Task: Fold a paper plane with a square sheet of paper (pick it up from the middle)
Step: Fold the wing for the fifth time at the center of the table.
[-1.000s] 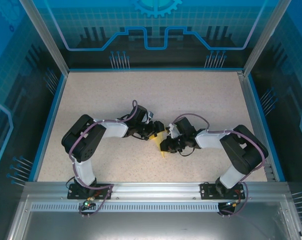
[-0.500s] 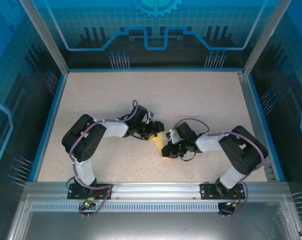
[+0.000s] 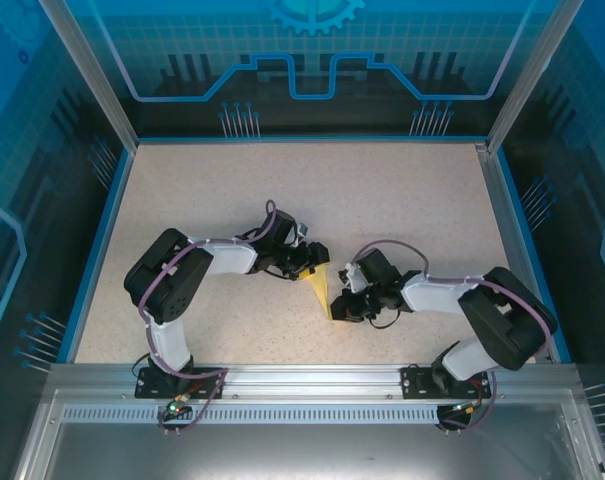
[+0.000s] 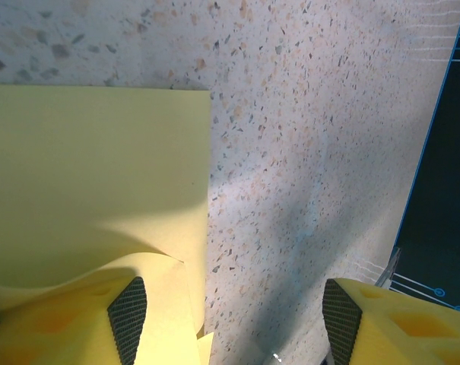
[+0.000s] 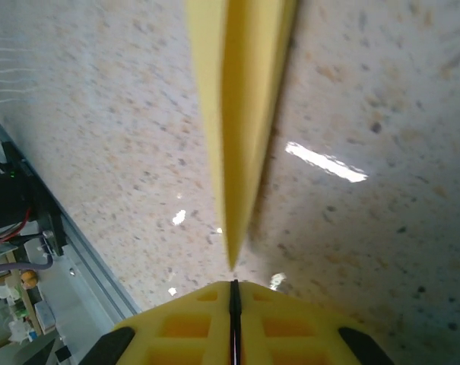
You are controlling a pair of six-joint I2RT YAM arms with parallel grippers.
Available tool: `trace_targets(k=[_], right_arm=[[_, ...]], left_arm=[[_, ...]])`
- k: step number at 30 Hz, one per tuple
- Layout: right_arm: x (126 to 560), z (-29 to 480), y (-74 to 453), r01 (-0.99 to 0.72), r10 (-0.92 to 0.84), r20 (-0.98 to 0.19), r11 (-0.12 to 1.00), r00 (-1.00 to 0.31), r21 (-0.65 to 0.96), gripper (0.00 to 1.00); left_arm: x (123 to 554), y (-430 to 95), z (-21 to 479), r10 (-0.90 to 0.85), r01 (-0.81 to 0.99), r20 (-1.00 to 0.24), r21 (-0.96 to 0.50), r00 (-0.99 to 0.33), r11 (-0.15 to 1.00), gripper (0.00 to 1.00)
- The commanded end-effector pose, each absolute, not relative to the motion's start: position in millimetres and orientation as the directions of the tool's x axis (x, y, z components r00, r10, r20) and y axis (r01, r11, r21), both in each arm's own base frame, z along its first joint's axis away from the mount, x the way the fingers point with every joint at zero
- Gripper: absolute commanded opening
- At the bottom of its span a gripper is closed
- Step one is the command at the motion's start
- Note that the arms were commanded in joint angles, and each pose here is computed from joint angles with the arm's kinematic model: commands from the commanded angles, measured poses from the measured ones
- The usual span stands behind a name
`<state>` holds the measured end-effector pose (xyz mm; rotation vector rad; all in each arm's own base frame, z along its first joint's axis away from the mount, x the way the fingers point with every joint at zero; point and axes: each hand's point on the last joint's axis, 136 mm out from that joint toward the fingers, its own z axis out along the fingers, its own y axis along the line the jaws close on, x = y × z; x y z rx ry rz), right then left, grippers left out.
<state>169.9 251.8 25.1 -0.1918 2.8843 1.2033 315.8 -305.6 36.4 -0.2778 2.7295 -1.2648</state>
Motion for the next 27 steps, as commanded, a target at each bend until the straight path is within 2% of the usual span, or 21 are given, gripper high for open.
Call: trace_targets(k=[1, 4, 12, 15, 27], right_arm=[[189, 56, 262, -0.19, -0.09, -0.177, 0.679, -0.98, 0.709, 0.1], [204, 64, 265, -0.23, -0.059, -0.264, 0.692, -0.963, 0.684, 0.11], [226, 53, 283, -0.199, 0.047, -0.316, 0.688, -0.948, 0.698, 0.11], [231, 51, 291, -0.189, 0.061, -0.306, 0.666, -0.95, 0.722, 0.12], [235, 10, 290, -0.105, 0.075, -0.227, 0.721, -0.971, 0.685, 0.12]], left_arm=[[302, -292, -1, -0.23, -0.196, 0.043, -0.687, -0.972, 0.699, 0.67], [303, -292, -1, -0.236, -0.2, 0.044, -0.689, -0.971, 0.697, 0.67], [302, -292, -2, -0.248, -0.217, 0.055, -0.687, -0.967, 0.694, 0.66], [303, -293, -2, -0.249, -0.216, 0.054, -0.692, -0.967, 0.689, 0.67], [302, -294, 1, -0.243, -0.21, 0.053, -0.699, -0.969, 0.684, 0.67]])
